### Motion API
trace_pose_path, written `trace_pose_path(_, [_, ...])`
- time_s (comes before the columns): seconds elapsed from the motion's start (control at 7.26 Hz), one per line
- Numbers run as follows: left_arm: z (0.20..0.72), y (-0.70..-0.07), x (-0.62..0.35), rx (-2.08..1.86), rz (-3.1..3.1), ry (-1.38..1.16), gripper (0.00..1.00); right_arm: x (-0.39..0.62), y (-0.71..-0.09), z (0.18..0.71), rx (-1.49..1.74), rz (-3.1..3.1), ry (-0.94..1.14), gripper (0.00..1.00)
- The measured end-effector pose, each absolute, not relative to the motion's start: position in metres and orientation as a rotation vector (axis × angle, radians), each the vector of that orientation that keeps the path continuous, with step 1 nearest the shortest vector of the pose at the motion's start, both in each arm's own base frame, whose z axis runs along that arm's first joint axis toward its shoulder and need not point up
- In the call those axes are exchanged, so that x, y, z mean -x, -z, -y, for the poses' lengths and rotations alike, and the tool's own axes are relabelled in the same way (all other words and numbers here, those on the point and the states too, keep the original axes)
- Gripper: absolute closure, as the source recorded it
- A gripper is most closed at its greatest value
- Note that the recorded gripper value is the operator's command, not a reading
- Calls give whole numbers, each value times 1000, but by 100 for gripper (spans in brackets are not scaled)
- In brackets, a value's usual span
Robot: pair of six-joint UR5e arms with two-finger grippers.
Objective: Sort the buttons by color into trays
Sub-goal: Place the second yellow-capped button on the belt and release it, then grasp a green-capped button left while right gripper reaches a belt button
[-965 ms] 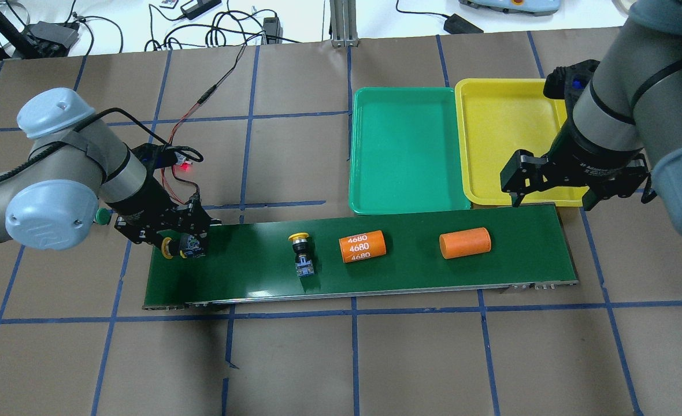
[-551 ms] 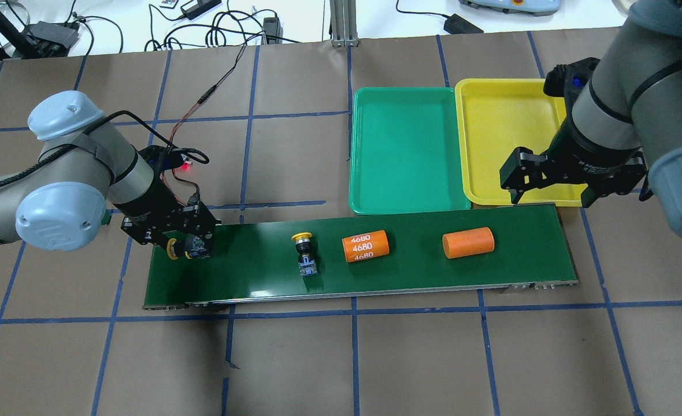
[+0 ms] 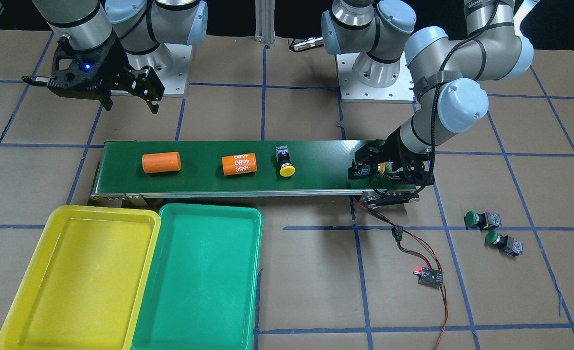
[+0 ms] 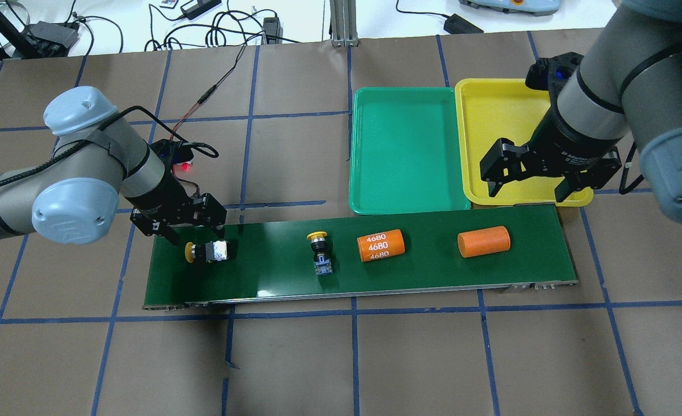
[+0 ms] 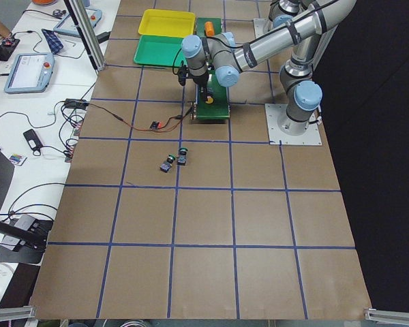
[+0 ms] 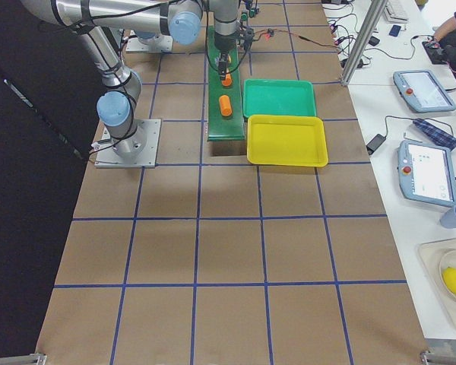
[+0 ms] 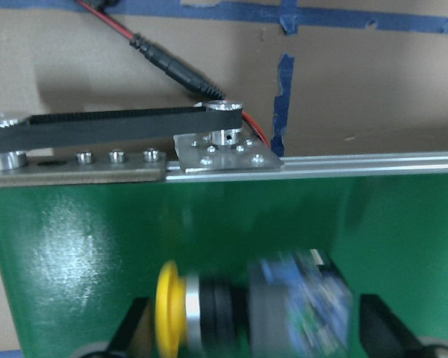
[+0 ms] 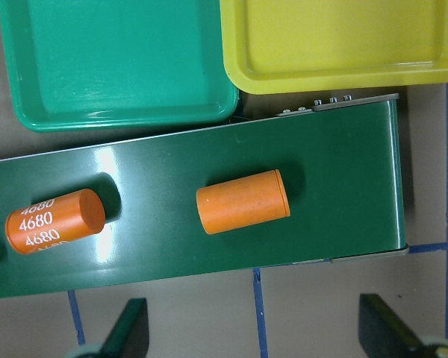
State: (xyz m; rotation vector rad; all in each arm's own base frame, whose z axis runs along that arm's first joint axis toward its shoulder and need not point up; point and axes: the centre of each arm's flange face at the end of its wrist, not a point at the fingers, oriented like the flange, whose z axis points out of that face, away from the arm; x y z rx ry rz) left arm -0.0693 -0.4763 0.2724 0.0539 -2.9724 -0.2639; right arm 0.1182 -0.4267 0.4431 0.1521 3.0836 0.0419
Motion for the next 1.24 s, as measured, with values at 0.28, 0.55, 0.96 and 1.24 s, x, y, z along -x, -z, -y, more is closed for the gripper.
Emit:
trace_pose_path(0.28, [501, -311, 54, -39, 2994, 164, 0, -128, -446, 437, -83, -3088, -42, 0])
trace_pose_path(0.55, [545, -328, -18, 128, 3036, 93, 0, -136, -444, 442, -44, -3103, -52, 0])
trace_pose_path(0.96, [591, -296, -151, 249, 3061, 124, 0, -135, -440, 442, -44, -3143, -61, 0])
trace_pose_path(1.24, [598, -251, -196, 295, 3033, 145, 0, -144, -433, 443, -21, -3143, -74, 0])
